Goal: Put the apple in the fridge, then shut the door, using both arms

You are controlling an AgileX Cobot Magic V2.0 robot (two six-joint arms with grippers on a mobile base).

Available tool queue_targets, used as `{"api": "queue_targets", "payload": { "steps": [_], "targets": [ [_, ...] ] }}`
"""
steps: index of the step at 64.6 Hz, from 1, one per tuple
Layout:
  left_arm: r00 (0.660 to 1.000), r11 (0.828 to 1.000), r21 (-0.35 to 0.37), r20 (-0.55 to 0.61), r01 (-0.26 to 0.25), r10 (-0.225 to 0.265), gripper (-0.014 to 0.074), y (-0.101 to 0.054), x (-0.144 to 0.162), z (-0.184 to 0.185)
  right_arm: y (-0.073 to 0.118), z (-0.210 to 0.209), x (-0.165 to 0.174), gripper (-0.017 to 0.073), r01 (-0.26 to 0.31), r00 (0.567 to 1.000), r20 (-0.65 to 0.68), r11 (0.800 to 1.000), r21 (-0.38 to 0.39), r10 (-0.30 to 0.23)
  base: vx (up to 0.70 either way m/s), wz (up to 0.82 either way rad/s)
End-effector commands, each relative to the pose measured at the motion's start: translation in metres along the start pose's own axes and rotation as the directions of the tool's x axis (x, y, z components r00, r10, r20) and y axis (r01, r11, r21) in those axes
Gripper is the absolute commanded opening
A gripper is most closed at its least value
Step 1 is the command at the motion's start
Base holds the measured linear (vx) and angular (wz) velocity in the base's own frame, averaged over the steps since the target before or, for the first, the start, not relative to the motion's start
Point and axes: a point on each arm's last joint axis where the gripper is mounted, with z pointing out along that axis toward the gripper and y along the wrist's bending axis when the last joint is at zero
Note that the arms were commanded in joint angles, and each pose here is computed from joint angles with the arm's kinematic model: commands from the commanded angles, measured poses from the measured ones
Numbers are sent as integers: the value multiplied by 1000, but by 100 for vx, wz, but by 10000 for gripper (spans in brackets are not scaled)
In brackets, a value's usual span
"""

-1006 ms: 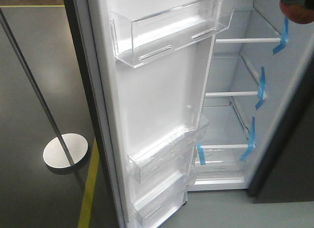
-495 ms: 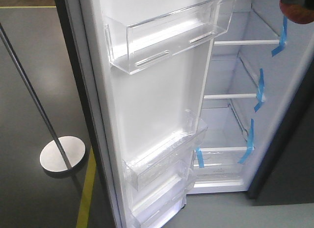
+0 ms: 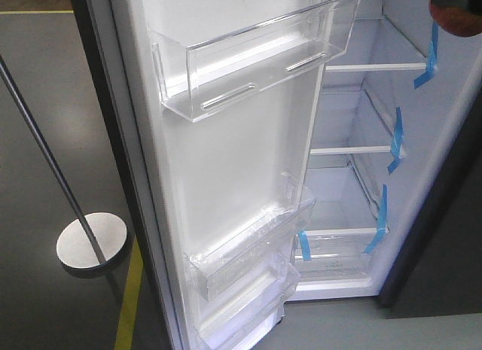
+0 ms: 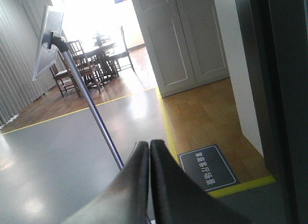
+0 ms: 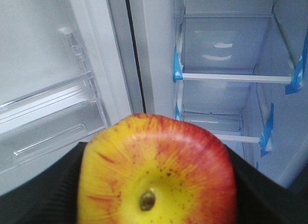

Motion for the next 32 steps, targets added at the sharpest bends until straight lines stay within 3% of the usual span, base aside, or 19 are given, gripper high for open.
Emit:
{"api": "queue_targets", "payload": {
  "steps": [1, 32],
  "targets": [
    [996, 1000, -16, 92, 9, -8, -6, 2, -12, -1, 2, -18, -16, 36, 6, 992, 127, 1000, 13, -7, 2, -1],
    [996, 1000, -16, 92, 9, -8, -6, 2, -12, -1, 2, -18, -16, 36, 6, 992, 127, 1000, 13, -7, 2, -1]
  ]
}}
